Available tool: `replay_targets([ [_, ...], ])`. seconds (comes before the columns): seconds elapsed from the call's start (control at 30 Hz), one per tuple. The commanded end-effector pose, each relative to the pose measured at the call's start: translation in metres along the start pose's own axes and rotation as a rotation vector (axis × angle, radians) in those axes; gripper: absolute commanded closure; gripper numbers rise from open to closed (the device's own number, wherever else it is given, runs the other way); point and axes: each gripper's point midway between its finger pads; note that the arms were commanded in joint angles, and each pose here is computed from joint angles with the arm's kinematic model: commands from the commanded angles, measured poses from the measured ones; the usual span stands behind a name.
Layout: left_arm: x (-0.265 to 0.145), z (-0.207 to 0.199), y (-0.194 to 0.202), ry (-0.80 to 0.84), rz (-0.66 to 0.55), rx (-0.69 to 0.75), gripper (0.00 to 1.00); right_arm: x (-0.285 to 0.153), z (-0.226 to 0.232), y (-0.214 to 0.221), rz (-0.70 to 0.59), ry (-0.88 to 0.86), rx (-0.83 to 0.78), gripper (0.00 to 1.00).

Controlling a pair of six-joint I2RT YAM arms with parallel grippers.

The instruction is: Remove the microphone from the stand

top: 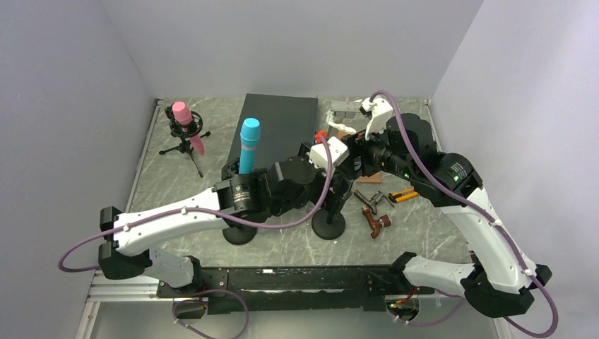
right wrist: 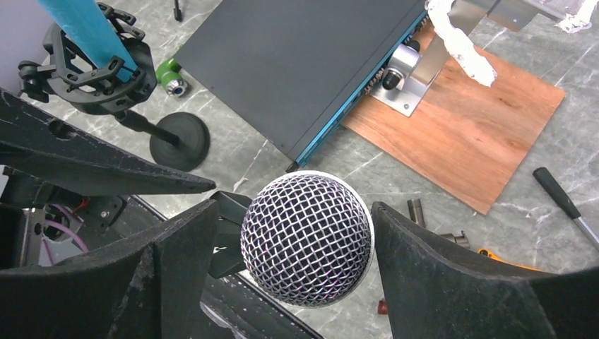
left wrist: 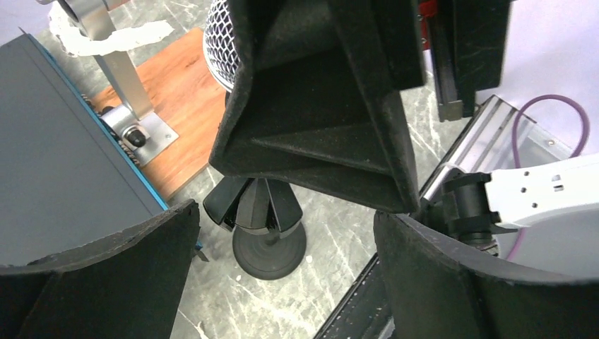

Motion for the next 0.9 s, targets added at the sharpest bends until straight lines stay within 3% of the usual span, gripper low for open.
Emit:
replay_targets([
  [0.0, 0.008, 0.004, -0.015, -0.033, -0.067, 0.054, 0.06, -0.01, -0.003, -0.016, -0.063, 0.023, -0.002, 0.2],
  [0.3, 0.032, 0.007, -0.01, -0.006, -0.057, 0.056, 0.2, -0.01, -0.002, -0.015, -0.066, 0.026, -0.003, 0.22],
  [0.47, 0.038, 0.005, -0.007, 0.015, -0.039, 0.061, 0.46, -0.008, -0.001, -0.014, -0.069, 0.02, -0.004, 0.28],
  [0.57, 0.038, 0.004, 0.0, 0.03, -0.021, 0.056, 0.66, -0.007, 0.0, -0.013, -0.067, 0.018, -0.012, 0.33],
  [0.7, 0.036, 0.005, 0.01, 0.035, 0.008, 0.044, 0.76, -0.005, -0.001, -0.01, -0.062, 0.025, -0.022, 0.39],
  [0.77, 0.034, 0.007, 0.012, 0.031, 0.015, 0.042, 0.99, -0.006, -0.003, -0.009, -0.063, 0.036, -0.025, 0.4],
  [0.87, 0.031, 0.006, 0.011, 0.038, 0.009, 0.043, 1.0, -0.008, -0.006, -0.008, -0.068, 0.054, -0.025, 0.42],
])
Point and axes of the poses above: each gripper's point midway between its finger pads, its own x axis out along the fingers, its own z axis along the line the jaws close on, y = z × x, and after that the axes turned 10 degrees about -x, right-handed
